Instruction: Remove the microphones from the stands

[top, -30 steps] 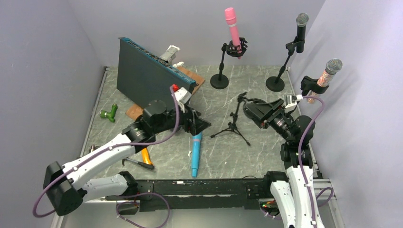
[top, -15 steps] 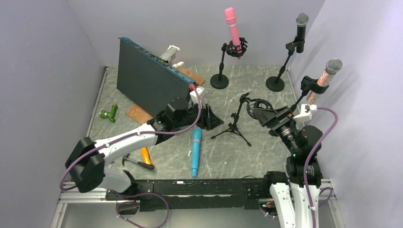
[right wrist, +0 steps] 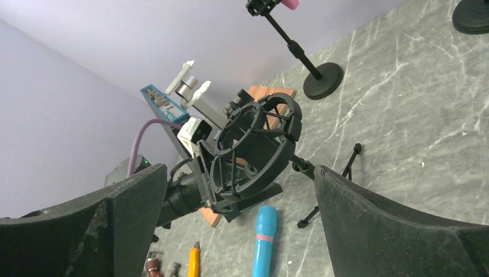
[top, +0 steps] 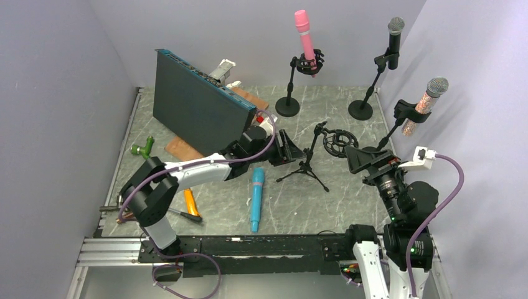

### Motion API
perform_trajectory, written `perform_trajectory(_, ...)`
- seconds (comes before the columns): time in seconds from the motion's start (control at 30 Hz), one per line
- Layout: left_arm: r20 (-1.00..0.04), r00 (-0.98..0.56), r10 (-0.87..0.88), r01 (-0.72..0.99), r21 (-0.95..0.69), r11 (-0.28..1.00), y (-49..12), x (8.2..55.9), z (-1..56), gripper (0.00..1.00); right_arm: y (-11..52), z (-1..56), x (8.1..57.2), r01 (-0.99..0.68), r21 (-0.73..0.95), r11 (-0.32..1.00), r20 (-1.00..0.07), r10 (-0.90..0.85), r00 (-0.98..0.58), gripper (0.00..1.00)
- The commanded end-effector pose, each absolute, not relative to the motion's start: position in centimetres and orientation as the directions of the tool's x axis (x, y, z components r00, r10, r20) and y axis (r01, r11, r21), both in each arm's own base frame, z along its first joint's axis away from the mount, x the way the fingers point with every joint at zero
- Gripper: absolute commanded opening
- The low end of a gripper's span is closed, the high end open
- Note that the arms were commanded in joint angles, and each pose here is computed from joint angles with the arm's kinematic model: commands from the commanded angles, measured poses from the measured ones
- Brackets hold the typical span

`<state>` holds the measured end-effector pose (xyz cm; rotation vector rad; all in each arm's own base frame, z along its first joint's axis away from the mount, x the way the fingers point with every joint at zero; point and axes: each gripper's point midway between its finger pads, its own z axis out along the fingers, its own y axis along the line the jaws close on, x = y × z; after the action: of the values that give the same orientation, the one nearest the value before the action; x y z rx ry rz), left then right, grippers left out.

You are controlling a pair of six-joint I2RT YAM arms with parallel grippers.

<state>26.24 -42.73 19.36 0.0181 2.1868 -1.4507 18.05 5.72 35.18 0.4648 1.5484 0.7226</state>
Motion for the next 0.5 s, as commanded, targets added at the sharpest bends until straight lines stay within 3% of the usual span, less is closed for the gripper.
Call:
perform_trajectory(0.0, -0.242, -0.898, -0.367, 0.175, -0.963, 0.205, -44.6, 26.9, 22.5, 0.65, 5.1, 36.0, 17.2, -0.118, 0.647, 0.753, -0.762, 0.643, -0.074, 1.00)
perform_trajectory(0.23, -0.089, -0.892, -0.443, 0.058, -0.995, 0.084, -45.0, 29.5, 20.8, 0.64, 4.5, 36.2, 16.5, -0.104, 0.631, 0.769, -0.775, 0.631, -0.040, 1.00)
perform_trajectory(0.47, -0.005, -0.873, -0.488, -0.011, -1.000, 0.030, -44.8, 30.8, 19.7, 0.60, 4.0, 36.2, 16.3, -0.084, 0.624, 0.777, -0.780, 0.626, -0.011, 1.00)
